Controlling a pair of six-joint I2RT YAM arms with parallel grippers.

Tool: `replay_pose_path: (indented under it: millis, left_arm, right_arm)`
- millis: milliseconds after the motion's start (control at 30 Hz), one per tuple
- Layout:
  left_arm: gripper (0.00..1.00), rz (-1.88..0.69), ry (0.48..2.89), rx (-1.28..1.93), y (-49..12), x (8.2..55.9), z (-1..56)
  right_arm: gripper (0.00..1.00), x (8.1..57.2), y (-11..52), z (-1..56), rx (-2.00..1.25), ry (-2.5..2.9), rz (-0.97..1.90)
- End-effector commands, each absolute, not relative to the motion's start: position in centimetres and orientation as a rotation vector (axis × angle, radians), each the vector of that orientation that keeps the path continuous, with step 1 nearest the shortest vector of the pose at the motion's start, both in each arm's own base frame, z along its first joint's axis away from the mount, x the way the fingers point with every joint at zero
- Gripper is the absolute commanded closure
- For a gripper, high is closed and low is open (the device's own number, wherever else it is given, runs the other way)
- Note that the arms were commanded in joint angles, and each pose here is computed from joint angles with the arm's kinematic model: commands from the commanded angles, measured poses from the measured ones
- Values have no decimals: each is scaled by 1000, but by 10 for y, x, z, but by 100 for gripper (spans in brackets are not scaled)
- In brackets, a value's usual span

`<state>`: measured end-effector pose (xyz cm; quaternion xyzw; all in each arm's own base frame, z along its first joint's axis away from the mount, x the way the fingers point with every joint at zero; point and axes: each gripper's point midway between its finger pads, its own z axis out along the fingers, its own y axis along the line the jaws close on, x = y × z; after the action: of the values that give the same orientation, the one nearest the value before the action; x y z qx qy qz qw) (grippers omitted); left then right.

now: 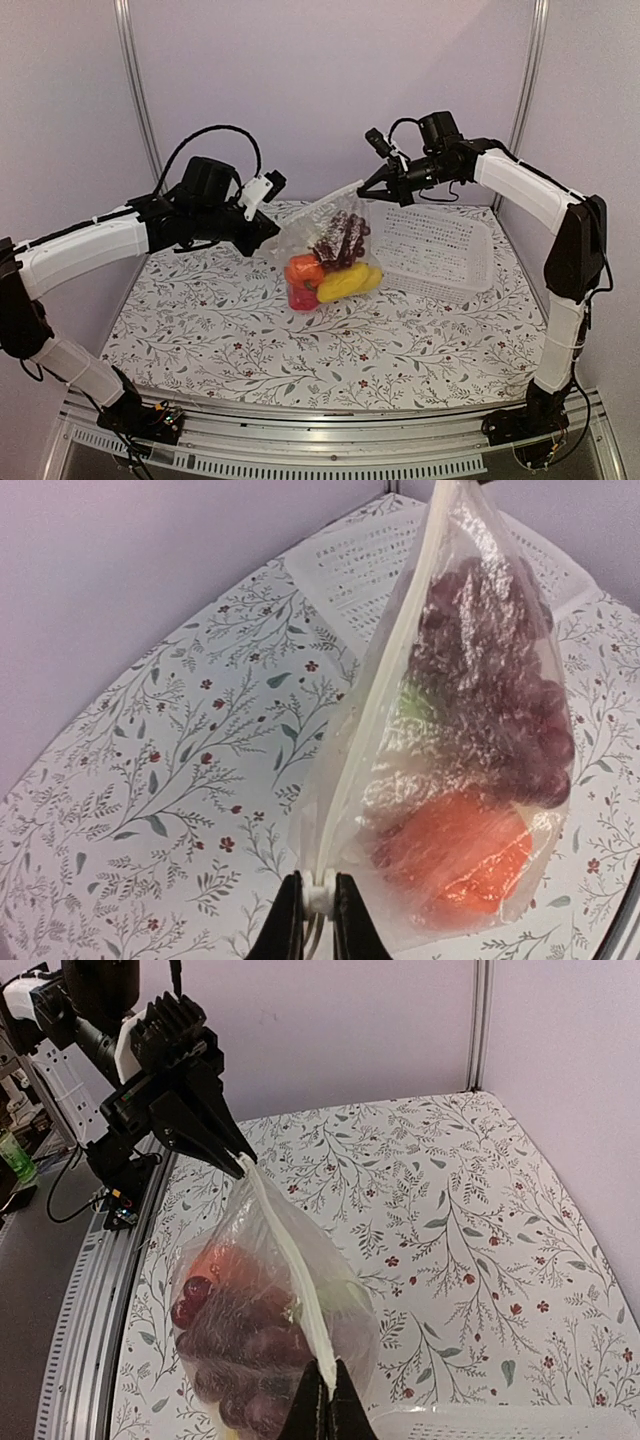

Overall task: Place the food in the zip-top bag and seal the zipper
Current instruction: Zip the zipper of the food storage bag, then place the zipper food storage bag at the center of the board.

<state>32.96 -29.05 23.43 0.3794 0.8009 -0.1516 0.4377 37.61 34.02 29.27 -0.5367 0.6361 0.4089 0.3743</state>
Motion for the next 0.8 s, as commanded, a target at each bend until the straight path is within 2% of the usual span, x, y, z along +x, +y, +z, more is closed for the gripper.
replay_pose_path:
  millis: [0, 167, 333, 433, 533, 700, 733, 767]
  left_arm:
    - [100, -149, 1922, 924, -263, 354, 259]
    - [99, -292, 1966, 1057, -272, 318, 219]
    - [92, -428, 2120, 1131, -277, 265, 144]
    - [87, -499, 2167, 1234, -290, 223, 112]
    - [80, -577, 2206, 1294, -308, 192, 94]
    - [55, -597, 2282, 1319, -315, 178, 82]
    - [47, -594, 2296, 1329, -313, 175, 82]
    - [44, -600, 2302, 1338, -312, 173, 85]
  right_arm:
    - [100, 396, 356, 308, -1374, 1537, 1111]
    - [96, 376, 365, 245, -1450, 1590, 1190]
    - [92, 319, 366, 157, -1625, 1682, 1221]
    - [87, 280, 363, 126, -1729, 1713, 1264]
    - [76, 252, 357, 110, -1810, 1732, 1254]
    - [47, 220, 340, 98, -1906, 1842, 1242]
    - [43, 213, 332, 95, -1931, 1865, 1230]
    - [40, 207, 325, 94, -1951, 1884, 1209]
